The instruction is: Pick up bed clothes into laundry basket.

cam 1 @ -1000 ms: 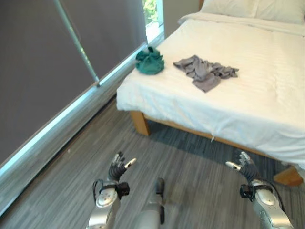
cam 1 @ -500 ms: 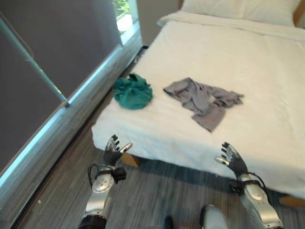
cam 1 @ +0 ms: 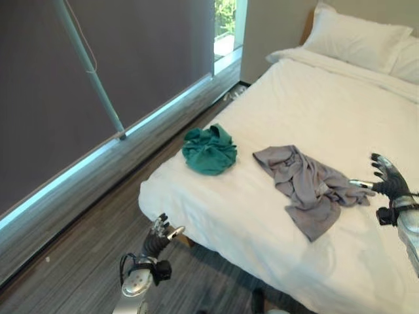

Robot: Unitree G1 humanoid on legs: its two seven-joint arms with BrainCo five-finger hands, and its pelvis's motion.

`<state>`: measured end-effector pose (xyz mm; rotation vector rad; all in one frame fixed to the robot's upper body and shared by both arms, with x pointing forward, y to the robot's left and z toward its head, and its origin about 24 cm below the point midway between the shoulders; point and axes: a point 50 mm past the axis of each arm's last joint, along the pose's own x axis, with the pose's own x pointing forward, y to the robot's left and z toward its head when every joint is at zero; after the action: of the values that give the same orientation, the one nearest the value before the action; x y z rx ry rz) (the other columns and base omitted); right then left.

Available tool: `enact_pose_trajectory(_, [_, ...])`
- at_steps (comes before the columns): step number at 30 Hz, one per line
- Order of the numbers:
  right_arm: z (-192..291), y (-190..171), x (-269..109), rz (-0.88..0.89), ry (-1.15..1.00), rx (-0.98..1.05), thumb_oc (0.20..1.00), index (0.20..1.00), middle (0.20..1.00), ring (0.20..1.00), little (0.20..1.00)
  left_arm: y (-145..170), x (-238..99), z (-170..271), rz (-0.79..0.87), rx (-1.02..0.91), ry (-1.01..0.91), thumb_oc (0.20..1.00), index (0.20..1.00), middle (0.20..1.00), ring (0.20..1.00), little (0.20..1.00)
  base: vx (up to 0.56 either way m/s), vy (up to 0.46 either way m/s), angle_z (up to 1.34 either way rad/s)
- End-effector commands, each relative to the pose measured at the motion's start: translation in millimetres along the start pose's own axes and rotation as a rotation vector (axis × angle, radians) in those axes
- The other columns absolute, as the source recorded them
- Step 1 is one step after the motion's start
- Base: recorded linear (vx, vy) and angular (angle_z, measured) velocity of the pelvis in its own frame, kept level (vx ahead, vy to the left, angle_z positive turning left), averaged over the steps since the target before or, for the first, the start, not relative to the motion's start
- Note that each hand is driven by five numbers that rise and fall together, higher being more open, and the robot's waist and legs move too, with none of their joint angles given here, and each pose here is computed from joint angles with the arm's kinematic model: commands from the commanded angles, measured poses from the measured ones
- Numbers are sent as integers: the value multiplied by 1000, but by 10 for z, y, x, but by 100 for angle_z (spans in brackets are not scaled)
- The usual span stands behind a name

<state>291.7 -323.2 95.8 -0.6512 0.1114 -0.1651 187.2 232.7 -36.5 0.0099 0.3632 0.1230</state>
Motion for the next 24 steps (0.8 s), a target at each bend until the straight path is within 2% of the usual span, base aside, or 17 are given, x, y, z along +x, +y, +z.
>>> enact_pose_trajectory(1, [206,-181,203,-24,-34,-177,1000,1000,1000,1000,1000,-73,74,263,-68,-26,-117,1000,1000,1000,1000,1000,-42,-37,4])
enact_pose_trajectory(8, [25,18,536,-17,206,-279,1000,1000,1000,1000,1000,-124,122,496,-104,-46,-202,1000,1000,1000,1000,1000,-111,-29,9])
enact_pose_trajectory(10, [-142,181,521,34,307,-356,1000,1000,1000,1000,1000,-126,143,585,-108,-59,-235,1000,1000,1000,1000,1000,-162,-13,10])
enact_pose_trajectory(13, [-200,267,499,70,331,-386,1000,1000,1000,1000,1000,-120,143,605,-106,-62,-242,1000,1000,1000,1000,1000,-65,2,16])
enact_pose_trajectory(14, [-304,425,447,118,370,-423,200,200,200,200,200,-118,154,629,-96,-65,-254,1000,1000,1000,1000,1000,0,0,0])
enact_pose_trajectory(15, [-419,628,358,189,384,-467,200,200,200,200,200,-82,167,632,-69,-76,-258,1000,1000,1000,1000,1000,-16,10,5])
enact_pose_trajectory(16, [-421,630,357,189,384,-467,200,200,200,200,200,-81,166,631,-69,-76,-257,1000,1000,1000,1000,1000,34,16,-6])
enact_pose_trajectory(19, [-632,979,128,319,377,-516,200,200,200,200,200,54,208,741,-7,-35,-300,1000,1000,1000,1000,1000,66,18,-9])
enact_pose_trajectory(20, [-655,1063,68,352,357,-516,200,200,200,200,200,122,224,835,17,8,-332,1000,1000,1000,1000,1000,94,33,-3])
enact_pose_trajectory(21, [-769,1137,-94,399,351,-508,200,200,200,200,200,291,275,1101,72,134,-406,1000,1000,1000,1000,1000,72,23,3])
enact_pose_trajectory(22, [-773,1136,-99,399,352,-507,200,200,200,200,200,289,277,1101,71,135,-406,1000,1000,1000,1000,1000,91,35,7])
enact_pose_trajectory(23, [-930,1163,-282,430,386,-485,200,200,200,200,200,404,325,1377,108,253,-462,1000,1000,1000,1000,1000,46,20,-6])
enact_pose_trajectory(24, [-934,1163,-287,430,388,-483,200,200,200,200,200,401,329,1379,107,256,-462,1000,1000,1000,1000,1000,67,29,-7])
